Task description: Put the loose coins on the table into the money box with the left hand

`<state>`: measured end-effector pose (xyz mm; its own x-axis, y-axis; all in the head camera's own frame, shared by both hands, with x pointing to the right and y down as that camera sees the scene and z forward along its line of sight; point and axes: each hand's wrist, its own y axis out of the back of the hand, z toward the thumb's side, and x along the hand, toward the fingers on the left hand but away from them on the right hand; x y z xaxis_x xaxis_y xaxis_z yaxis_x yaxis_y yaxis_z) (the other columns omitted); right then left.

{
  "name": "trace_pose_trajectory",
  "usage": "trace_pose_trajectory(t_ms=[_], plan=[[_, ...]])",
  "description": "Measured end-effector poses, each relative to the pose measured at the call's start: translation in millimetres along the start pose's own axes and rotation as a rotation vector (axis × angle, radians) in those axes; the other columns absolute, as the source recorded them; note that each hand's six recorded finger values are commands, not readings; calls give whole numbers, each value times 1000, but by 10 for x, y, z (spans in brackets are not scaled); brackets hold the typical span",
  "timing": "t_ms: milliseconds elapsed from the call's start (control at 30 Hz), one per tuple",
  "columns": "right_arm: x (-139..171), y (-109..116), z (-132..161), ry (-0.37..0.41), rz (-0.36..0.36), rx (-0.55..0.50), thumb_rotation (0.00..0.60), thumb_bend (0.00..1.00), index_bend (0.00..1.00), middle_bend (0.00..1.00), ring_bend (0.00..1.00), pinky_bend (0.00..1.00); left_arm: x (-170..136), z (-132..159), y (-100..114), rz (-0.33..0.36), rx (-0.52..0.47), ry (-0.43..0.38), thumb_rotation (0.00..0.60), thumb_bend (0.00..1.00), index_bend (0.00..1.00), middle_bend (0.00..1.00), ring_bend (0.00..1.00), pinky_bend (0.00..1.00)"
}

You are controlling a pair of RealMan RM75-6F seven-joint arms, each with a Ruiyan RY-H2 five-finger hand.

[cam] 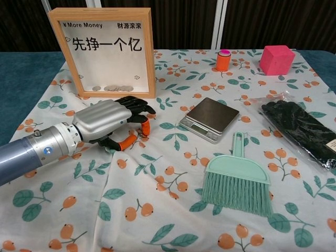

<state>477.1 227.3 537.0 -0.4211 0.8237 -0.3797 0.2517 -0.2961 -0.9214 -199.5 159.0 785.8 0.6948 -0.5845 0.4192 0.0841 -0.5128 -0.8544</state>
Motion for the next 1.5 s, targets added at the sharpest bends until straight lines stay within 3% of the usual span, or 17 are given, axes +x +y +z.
trace_pose_trajectory(t_ms=[300,533,967,1133,1500], plan=[[1,4,-1,-2,0,-5,600,394,141,65,57,0,-19,-17,6,1,13,4,600,248,553,130,0,0],[1,-1,3,0,1,-4,600,394,141,66,57,0,-12,-48,72,33,22,22,600,303,638,152,0,0],[3,-15,-1,-3,13,-8,600,394,141,66,57,0,-15,-89,92,40,49,41,600,320,699,172,0,0],[2,-11,3,-2,11,-8,600,394,141,66,58,0,-5,-95,126,52,46,42,600,408,714,180,0,0],[2,-34,6,0,20,-5,600,394,141,67,58,0,9,-168,542,196,17,20,600,474,733,184,0,0]])
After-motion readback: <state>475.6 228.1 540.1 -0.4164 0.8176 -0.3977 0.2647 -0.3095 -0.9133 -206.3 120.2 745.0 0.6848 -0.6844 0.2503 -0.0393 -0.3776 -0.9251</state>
